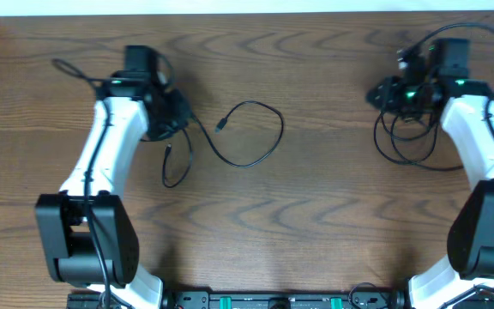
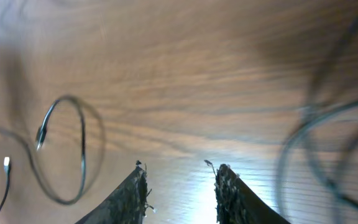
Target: Untangle cables
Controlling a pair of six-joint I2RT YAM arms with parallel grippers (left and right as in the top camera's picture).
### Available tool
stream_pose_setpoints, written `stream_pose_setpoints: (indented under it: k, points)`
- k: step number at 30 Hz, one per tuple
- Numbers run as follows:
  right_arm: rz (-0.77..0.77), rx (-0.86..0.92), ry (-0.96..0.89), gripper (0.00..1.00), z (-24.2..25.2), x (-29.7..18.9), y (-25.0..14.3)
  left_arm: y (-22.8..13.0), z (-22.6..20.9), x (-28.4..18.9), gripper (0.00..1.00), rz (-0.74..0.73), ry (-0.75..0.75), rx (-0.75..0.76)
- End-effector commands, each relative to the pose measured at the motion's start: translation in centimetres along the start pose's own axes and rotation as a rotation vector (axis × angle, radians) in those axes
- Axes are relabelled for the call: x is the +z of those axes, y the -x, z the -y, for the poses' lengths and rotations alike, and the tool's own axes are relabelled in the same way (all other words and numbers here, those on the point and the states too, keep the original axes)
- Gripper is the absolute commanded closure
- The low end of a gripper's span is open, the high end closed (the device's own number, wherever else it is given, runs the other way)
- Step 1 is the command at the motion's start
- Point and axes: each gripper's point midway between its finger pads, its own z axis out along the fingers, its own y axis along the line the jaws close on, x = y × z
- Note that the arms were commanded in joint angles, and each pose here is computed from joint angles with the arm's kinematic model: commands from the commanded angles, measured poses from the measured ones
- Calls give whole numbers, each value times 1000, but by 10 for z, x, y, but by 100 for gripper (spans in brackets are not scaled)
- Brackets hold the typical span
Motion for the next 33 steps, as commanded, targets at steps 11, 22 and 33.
stream_pose_setpoints:
  k: [11,22,33]
  points:
    - [-171,-49,128,64,-78,94,-80,-17,69,10,92,167,75,238]
    - [-371,7,400,53,-128,165,-145,-48,88,56,92,90,94,319]
    - [-455,-157,771,37,-156,151,-167,-34,111,64,83,164,23,328]
